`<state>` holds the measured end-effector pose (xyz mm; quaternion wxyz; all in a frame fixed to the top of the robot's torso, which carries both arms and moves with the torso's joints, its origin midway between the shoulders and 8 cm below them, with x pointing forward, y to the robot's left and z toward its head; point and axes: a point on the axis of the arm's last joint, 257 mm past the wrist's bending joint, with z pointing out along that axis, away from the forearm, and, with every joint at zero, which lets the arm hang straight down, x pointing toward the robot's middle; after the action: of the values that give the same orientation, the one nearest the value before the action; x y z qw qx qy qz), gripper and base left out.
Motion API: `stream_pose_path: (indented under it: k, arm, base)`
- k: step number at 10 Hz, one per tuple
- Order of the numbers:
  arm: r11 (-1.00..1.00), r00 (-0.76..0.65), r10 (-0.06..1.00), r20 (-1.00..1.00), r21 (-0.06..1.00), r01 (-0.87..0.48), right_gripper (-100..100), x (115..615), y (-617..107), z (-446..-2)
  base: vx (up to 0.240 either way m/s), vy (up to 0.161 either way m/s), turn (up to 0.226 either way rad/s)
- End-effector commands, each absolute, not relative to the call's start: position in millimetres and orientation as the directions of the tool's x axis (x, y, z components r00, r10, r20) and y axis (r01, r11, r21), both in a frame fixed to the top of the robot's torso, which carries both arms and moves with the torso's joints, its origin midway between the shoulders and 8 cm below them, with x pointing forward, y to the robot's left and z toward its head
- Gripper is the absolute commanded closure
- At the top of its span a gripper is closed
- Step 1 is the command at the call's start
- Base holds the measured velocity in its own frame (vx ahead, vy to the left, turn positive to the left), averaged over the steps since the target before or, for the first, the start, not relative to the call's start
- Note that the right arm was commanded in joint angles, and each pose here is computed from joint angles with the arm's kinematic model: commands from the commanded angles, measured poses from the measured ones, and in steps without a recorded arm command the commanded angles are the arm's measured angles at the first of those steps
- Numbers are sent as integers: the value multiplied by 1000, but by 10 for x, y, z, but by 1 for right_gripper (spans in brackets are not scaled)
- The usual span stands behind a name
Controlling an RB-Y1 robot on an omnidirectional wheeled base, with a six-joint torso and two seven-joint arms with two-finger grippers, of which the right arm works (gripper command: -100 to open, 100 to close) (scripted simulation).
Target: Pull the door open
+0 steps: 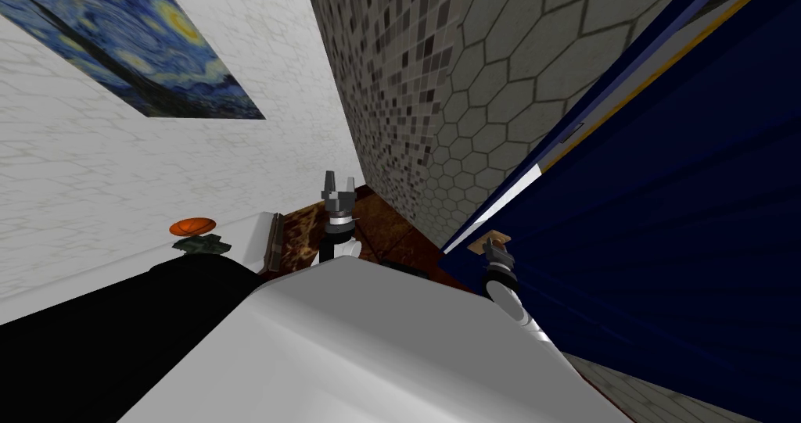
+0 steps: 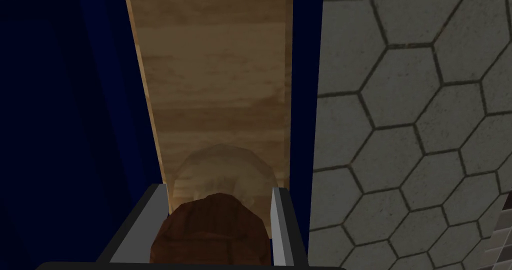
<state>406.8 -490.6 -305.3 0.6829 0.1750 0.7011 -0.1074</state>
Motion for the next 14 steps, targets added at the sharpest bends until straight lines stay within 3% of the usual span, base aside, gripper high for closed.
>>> stream_pose_path:
  k: [1, 5, 6, 10, 14]
  arm:
    - [901, -10, 169, -986, 150, 407, 100, 4071, -4923, -3152]
    - [840, -1, 350, -937, 313, 444, 100, 4088, -4945, -3350]
    - [838, -1, 353, -936, 316, 445, 100, 4086, -4947, -3353]
    - [719, 30, 562, -826, 507, 475, 100, 4117, -4902, -3576]
    - [646, 53, 649, -759, 586, 489, 100, 4121, -4879, -3670]
  base:
    - [-60, -9, 6]
    - [-56, -6, 16]
    - [-32, -6, -2]
    - [-50, -15, 14]
    - [-37, -6, 1]
